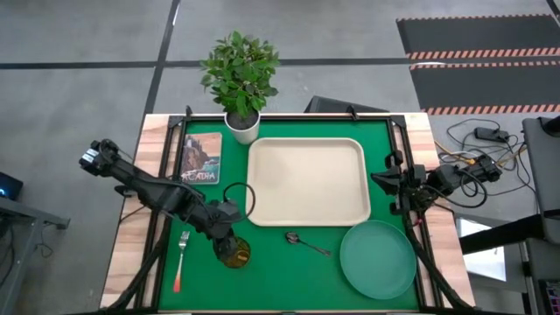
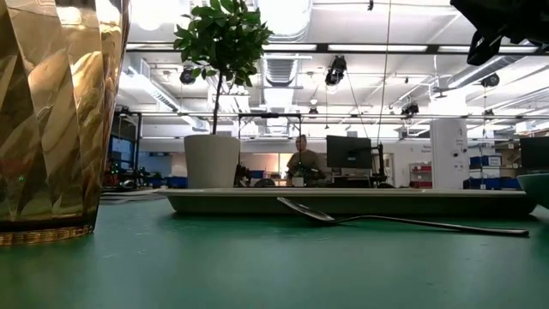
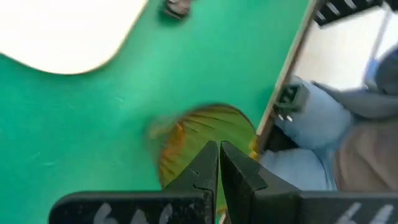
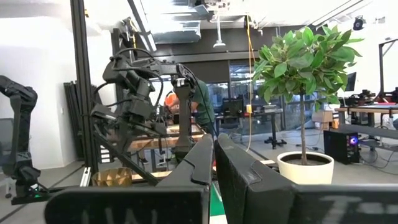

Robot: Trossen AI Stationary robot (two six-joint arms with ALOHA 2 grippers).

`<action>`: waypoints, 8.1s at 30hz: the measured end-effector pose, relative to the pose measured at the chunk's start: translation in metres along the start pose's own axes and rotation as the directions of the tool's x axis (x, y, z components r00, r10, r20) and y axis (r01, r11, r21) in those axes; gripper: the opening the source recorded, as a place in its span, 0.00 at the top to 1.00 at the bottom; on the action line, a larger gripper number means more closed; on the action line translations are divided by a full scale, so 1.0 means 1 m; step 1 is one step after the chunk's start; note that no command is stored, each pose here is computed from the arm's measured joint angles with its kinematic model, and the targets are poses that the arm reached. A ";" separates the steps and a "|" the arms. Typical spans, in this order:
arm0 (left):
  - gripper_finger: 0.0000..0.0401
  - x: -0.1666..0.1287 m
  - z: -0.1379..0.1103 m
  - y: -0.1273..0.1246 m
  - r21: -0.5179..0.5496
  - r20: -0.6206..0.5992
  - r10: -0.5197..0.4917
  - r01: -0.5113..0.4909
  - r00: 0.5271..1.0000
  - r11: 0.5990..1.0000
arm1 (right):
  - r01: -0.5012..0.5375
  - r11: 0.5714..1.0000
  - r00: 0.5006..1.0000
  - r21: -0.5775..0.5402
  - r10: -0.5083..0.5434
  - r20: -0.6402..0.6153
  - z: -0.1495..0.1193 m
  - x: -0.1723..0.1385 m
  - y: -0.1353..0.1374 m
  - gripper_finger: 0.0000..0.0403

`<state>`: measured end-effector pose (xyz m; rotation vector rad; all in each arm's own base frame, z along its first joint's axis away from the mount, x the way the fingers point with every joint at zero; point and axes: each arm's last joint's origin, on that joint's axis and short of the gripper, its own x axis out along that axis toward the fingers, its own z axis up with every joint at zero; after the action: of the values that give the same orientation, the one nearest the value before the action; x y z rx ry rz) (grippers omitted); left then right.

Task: Pick and place plate/cup/fork/spoon on tray
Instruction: Put the brown glass on the white serving tray, then put the blue plate on the white serving tray

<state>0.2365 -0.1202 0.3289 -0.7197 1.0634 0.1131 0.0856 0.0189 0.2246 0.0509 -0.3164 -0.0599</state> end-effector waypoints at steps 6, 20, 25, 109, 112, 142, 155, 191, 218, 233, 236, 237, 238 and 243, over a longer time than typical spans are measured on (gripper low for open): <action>1.00 -0.001 0.003 0.007 -0.092 0.011 0.061 -0.060 0.998 0.994 | 0.000 1.000 1.000 0.001 0.000 0.001 0.000 0.000 0.000 0.98; 0.81 0.005 -0.001 0.011 -0.173 -0.108 0.079 -0.098 0.991 0.980 | 0.000 1.000 1.000 0.013 0.000 0.001 0.000 0.000 0.000 0.98; 0.60 0.006 0.000 0.011 -0.084 -0.099 0.082 -0.091 0.992 0.992 | 0.000 1.000 1.000 0.010 0.000 0.001 0.000 0.000 0.000 0.98; 1.00 0.030 0.147 0.119 -0.347 0.264 0.565 -0.469 0.782 0.812 | 0.015 0.995 0.980 0.102 0.005 -0.199 0.023 -0.002 -0.003 0.98; 1.00 0.032 0.149 0.121 -0.362 0.281 0.609 -0.506 0.742 0.783 | 0.015 0.995 0.979 0.099 0.005 -0.205 0.022 -0.002 -0.003 0.98; 1.00 0.037 0.146 0.140 -0.582 0.301 0.694 -0.451 0.654 0.677 | 0.016 0.995 0.978 0.098 0.005 -0.209 0.021 -0.002 -0.003 0.98; 0.94 0.052 0.143 0.152 -0.593 0.315 0.686 -0.429 0.656 0.682 | 0.015 0.995 0.978 0.097 0.006 -0.209 0.021 -0.002 -0.003 0.98; 0.79 0.043 0.164 0.145 -0.629 0.510 0.632 -0.248 0.584 0.737 | 0.015 0.995 0.978 0.096 0.006 -0.211 0.021 -0.002 -0.003 0.98; 0.79 0.023 0.146 0.146 -0.526 0.432 0.670 -0.435 0.604 0.731 | 0.017 0.994 0.978 0.106 0.006 -0.210 0.021 -0.002 -0.003 0.98; 0.79 -0.008 0.105 0.089 -0.180 0.564 0.466 -0.449 0.682 0.875 | 0.042 0.975 0.978 0.220 0.005 -0.207 0.021 0.001 -0.001 0.98; 0.79 -0.006 0.093 0.073 -0.057 0.571 0.412 -0.466 0.710 0.883 | 0.056 0.965 0.972 0.257 0.006 -0.235 0.018 0.005 0.001 0.98; 0.79 -0.005 0.088 0.068 -0.013 0.572 0.394 -0.472 0.720 0.881 | 0.065 0.961 0.967 0.269 0.005 -0.254 0.016 0.007 0.002 0.98; 0.79 -0.003 0.084 0.063 0.031 0.571 0.377 -0.478 0.729 0.878 | 0.076 0.957 0.961 0.281 0.005 -0.275 0.013 0.009 0.003 0.98; 0.79 0.009 0.063 0.036 0.275 0.572 0.277 -0.499 0.772 0.822 | 0.120 0.930 0.925 0.349 0.023 -0.380 -0.002 0.025 0.011 0.98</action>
<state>0.2734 -0.0579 0.3222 -0.0428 0.6697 0.4130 0.1108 0.0287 0.2317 0.4387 0.0674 -0.0389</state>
